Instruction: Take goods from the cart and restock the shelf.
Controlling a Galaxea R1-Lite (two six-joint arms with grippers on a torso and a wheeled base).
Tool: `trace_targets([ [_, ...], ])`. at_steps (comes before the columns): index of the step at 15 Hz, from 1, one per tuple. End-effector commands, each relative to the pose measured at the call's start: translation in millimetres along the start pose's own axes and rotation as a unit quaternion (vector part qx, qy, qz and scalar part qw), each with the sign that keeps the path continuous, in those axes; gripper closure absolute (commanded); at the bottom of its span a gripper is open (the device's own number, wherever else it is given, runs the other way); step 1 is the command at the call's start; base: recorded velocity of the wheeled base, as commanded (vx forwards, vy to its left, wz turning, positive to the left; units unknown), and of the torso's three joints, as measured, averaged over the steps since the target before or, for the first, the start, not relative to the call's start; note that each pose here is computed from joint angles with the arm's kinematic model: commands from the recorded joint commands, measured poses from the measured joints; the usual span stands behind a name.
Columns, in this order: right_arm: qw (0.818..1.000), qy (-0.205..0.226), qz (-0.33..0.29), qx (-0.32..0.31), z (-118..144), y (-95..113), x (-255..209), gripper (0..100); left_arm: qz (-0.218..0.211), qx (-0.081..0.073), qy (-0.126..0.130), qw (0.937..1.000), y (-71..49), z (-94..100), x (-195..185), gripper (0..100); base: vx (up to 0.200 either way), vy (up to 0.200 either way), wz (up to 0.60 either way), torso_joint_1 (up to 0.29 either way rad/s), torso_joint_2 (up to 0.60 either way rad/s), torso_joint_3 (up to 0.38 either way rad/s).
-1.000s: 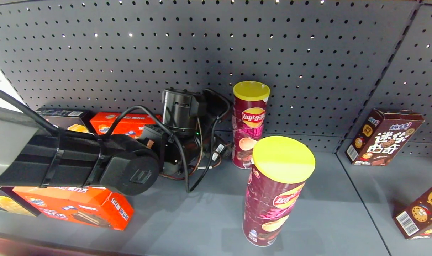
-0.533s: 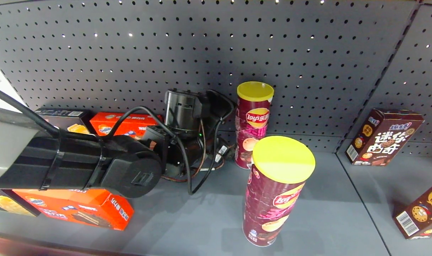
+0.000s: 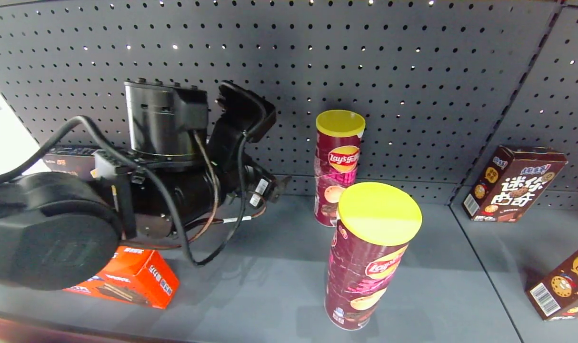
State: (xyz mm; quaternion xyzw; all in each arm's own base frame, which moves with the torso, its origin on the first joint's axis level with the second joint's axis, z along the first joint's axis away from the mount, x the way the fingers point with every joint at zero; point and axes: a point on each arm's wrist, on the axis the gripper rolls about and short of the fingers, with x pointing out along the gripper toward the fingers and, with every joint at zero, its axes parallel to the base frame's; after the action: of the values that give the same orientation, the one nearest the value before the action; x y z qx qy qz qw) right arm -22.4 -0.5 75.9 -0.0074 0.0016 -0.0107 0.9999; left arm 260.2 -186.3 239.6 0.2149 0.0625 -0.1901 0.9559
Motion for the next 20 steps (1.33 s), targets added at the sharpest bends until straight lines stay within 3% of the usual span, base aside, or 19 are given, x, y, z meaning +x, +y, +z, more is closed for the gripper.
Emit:
trace_targets([
  [1,1.000,0.000,0.000,0.000,0,0,0,0,0.024,-0.014,-0.035,0.9990,20.6,6.2,-55,0,0.000,0.000,0.00,0.000,0.00,0.000],
  [4,1.000,0.000,0.000,0.000,0,0,0,0,0.051,-0.026,-0.058,0.9967,33.3,-0.7,-106,0,0.000,0.000,0.00,0.000,0.00,0.000],
  [6,1.000,0.001,0.000,0.000,0,0,0,0,0.044,-0.023,-0.081,0.9955,33.7,-18.3,-153,0,0.000,0.000,0.00,0.000,0.00,0.000],
  [8,1.000,0.001,0.000,0.000,0,0,0,0,0.097,-0.021,-0.085,0.9915,39.4,-42.4,-196,0,0.000,0.000,0.00,0.000,0.00,0.000],
  [10,1.000,0.000,0.000,0.000,0,0,0,0,0.160,-0.019,-0.059,0.9851,45.4,-71.7,-227,0,0.000,0.000,0.00,0.000,0.00,0.000],
  [11,1.000,0.000,0.000,0.000,0,0,0,0,0.198,-0.013,-0.029,0.9797,47.7,-87.8,-241,0,0.000,0.000,0.00,0.000,0.00,0.000],
  [12,1.000,0.000,0.000,0.000,0,0,0,0,0.233,-0.001,0.005,0.9724,49.5,-100.6,-252,0,0.000,0.000,0.00,0.000,0.00,0.000],
  [13,1.000,0.000,0.000,0.000,0,0,0,0,0.275,0.009,0.039,0.9606,51.0,-117.9,-267,0,0.000,0.000,0.00,0.000,0.00,0.000],
  [17,1.000,0.000,0.000,0.000,0,0,0,0,0.339,-0.006,0.065,0.9384,36.0,-185.4,-287,0,0.000,0.000,0.00,0.000,0.00,0.000],
  [18,1.000,0.001,0.000,0.000,0,0,0,0,0.342,-0.007,0.069,0.9371,33.0,-193.3,-287,0,0.000,0.000,0.00,0.000,0.00,0.000],
  [20,1.000,0.000,0.000,0.000,0,0,0,0,0.339,-0.028,0.065,0.9381,18.8,-231.9,-286,0,0.000,0.000,0.00,0.000,0.00,0.000],
])
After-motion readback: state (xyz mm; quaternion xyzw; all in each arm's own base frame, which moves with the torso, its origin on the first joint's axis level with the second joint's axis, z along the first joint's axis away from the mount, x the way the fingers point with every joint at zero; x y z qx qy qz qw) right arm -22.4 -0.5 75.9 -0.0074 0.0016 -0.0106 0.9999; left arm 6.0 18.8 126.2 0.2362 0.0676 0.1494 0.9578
